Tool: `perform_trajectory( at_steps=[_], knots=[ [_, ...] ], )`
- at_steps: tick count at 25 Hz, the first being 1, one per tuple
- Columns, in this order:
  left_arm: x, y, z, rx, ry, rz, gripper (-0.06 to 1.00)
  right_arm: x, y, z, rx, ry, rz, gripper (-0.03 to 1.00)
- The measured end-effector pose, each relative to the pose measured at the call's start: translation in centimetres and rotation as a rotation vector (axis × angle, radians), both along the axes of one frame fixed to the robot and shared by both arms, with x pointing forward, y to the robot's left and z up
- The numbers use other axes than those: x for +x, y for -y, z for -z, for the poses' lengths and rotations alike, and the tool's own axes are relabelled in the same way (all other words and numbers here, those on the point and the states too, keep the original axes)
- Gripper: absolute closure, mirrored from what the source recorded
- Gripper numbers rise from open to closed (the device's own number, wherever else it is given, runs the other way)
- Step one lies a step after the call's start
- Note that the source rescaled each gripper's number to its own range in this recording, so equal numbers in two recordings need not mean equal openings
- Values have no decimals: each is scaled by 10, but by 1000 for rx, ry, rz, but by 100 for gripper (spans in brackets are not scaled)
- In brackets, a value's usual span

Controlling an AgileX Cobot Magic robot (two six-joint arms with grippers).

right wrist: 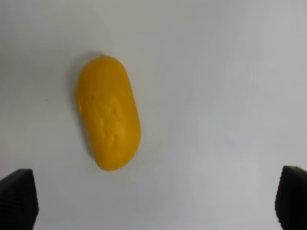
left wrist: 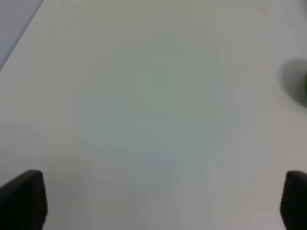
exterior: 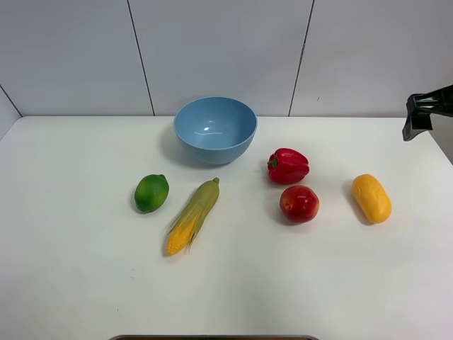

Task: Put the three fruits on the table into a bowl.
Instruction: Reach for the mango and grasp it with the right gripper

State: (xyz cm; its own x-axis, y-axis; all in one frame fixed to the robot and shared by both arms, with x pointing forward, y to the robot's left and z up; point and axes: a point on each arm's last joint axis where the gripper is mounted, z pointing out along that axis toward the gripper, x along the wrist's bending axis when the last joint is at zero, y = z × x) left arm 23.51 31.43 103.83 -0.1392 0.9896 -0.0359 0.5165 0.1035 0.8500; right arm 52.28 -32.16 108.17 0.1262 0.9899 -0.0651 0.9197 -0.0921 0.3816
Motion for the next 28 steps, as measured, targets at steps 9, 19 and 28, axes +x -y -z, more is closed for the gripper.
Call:
perform_trajectory(
  at_steps=[9, 19, 28],
  knots=[
    [0, 0, 0, 0, 0, 0, -6, 29, -5, 42, 72, -83, -24, -3],
    [0, 0, 0, 0, 0, 0, -6, 23, -4, 86, 58, -143, -35, -3],
    [0, 0, 0, 1, 0, 0, -6, 24, -4, 110, 52, -107, -44, -3]
  ],
)
